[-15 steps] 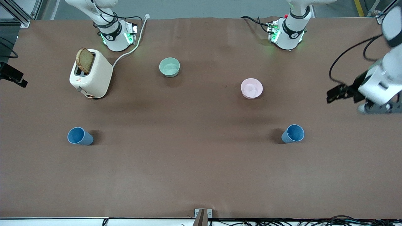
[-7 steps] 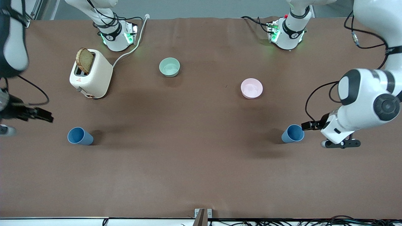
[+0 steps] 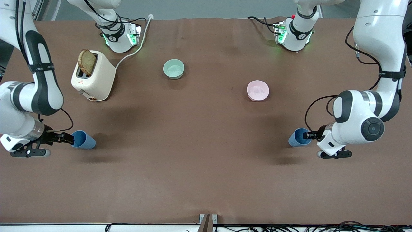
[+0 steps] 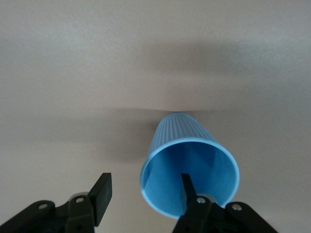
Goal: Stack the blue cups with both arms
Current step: 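Grasp the blue cups with the right gripper and the left gripper, then carry the cup to the table center with the left gripper while the right gripper lifts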
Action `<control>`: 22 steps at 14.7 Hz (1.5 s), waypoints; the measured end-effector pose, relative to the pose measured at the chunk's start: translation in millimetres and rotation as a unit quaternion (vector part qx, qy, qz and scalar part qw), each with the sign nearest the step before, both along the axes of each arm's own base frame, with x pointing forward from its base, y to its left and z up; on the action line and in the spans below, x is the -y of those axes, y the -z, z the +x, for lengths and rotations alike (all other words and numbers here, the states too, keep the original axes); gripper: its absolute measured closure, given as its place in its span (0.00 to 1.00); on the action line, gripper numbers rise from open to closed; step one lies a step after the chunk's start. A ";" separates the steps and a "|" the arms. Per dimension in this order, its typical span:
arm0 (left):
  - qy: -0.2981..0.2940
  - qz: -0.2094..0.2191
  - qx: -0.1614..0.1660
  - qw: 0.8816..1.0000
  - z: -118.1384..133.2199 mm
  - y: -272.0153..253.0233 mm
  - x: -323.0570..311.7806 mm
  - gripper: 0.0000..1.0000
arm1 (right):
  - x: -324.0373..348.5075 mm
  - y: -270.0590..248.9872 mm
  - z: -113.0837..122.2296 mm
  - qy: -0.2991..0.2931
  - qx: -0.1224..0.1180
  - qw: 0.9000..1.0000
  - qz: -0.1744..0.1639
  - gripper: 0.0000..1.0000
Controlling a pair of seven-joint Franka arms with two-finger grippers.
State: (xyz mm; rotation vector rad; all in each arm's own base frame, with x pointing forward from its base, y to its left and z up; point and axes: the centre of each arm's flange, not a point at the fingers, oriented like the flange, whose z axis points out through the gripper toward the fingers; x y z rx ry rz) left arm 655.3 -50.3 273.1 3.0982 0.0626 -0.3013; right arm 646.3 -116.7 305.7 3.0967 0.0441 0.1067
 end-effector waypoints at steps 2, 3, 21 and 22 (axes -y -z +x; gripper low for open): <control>0.000 0.000 -0.007 1.000 -0.7 10.1 0.4 0.53 | 0.8 23.2 -9.9 -0.003 0.014 1.000 -0.002 0.00; 0.002 -0.001 -0.009 1.000 -0.7 12.3 1.3 0.66 | -0.9 32.8 -14.7 -0.005 0.020 1.000 -0.003 0.00; -0.093 -0.047 -0.025 0.994 -132.4 -48.6 393.8 0.95 | -11.0 24.9 -3.8 0.007 -0.014 1.000 0.020 0.96; -0.103 -0.049 -0.025 0.993 -141.4 -38.4 409.3 0.95 | -17.2 5.8 5.1 0.022 -0.018 0.999 0.039 0.96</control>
